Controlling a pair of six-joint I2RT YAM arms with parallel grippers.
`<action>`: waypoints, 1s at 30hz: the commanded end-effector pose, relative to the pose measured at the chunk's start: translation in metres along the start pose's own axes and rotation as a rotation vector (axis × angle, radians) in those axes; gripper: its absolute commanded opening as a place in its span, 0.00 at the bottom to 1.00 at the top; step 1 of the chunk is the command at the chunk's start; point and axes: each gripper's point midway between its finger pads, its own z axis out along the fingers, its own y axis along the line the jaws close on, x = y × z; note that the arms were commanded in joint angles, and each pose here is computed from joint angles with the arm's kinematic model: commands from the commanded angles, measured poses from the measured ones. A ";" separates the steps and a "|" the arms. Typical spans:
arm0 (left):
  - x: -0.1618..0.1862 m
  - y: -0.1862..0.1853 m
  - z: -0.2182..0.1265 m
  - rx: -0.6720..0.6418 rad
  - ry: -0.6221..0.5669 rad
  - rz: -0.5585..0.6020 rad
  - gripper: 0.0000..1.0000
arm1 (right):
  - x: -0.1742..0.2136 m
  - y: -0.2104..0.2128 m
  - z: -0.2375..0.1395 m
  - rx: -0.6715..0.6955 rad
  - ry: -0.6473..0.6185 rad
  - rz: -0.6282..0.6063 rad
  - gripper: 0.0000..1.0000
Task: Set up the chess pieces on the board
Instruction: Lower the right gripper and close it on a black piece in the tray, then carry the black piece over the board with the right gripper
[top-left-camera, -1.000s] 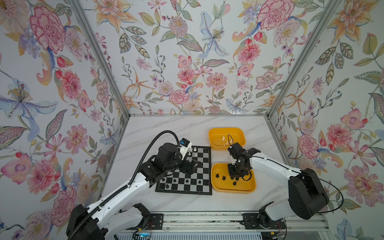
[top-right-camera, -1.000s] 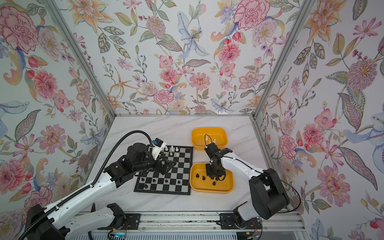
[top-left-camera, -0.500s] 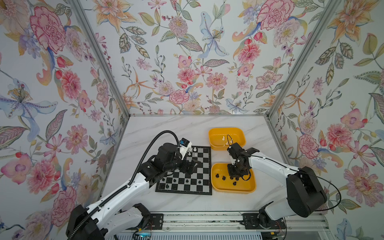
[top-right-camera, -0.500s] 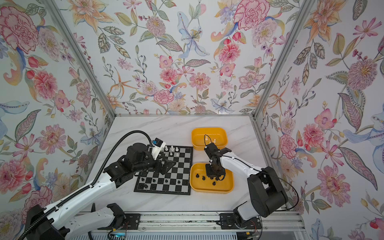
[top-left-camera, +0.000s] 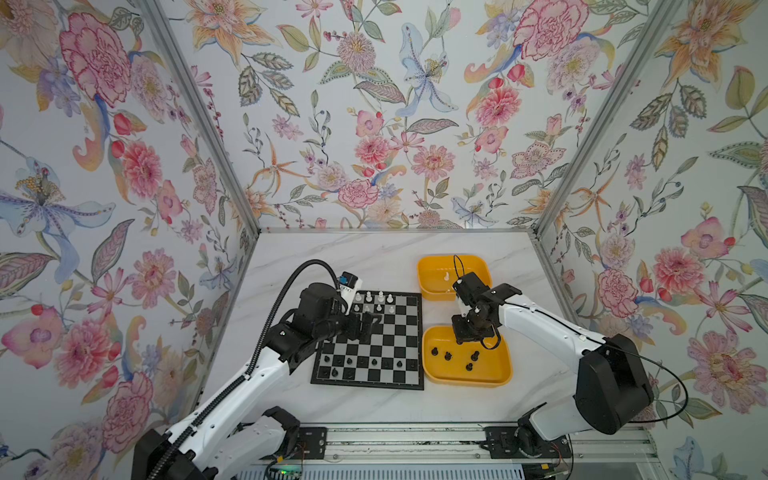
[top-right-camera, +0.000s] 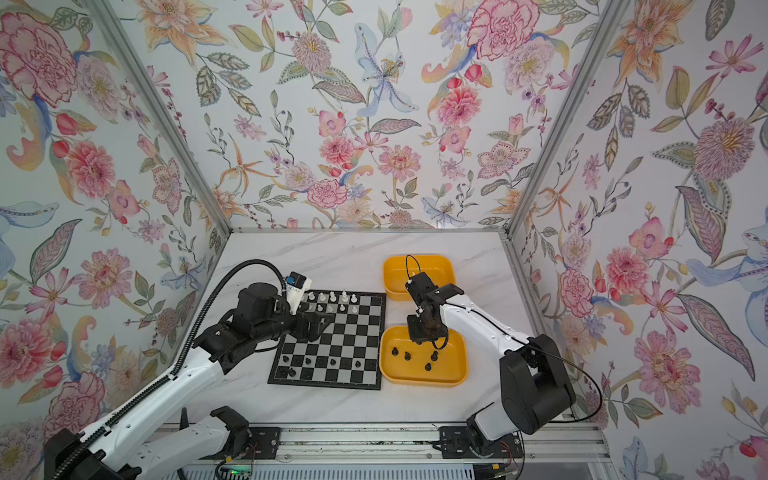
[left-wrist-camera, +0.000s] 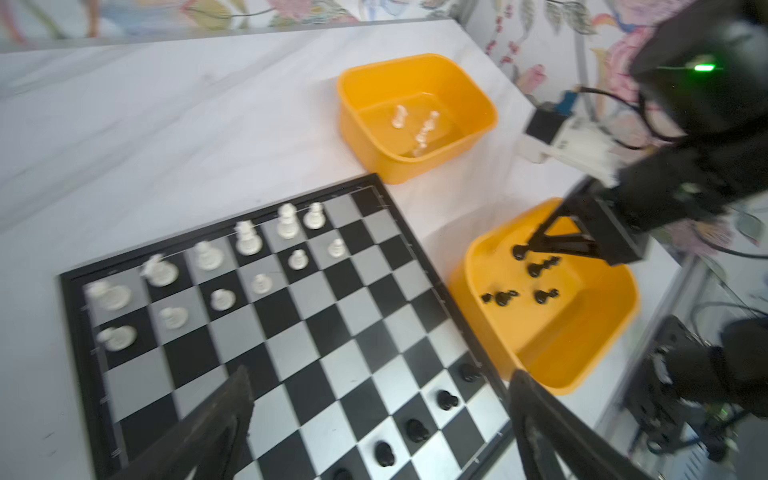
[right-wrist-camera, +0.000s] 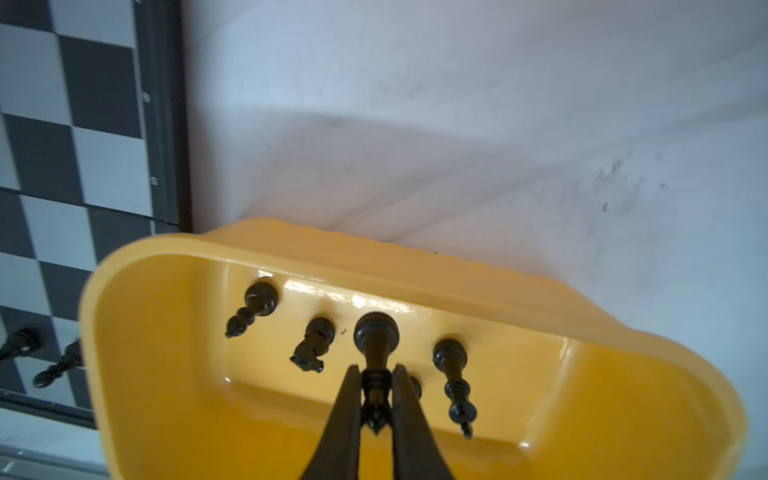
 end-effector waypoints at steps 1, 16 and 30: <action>0.021 0.032 -0.010 -0.072 0.046 -0.061 0.97 | -0.002 0.012 -0.027 0.010 -0.031 -0.027 0.14; 0.031 0.046 -0.023 -0.105 0.001 -0.147 0.98 | 0.020 0.149 -0.049 -0.078 -0.027 -0.265 0.14; 0.041 0.091 -0.016 -0.199 0.041 -0.253 0.98 | 0.042 0.236 -0.023 -0.108 0.020 -0.480 0.14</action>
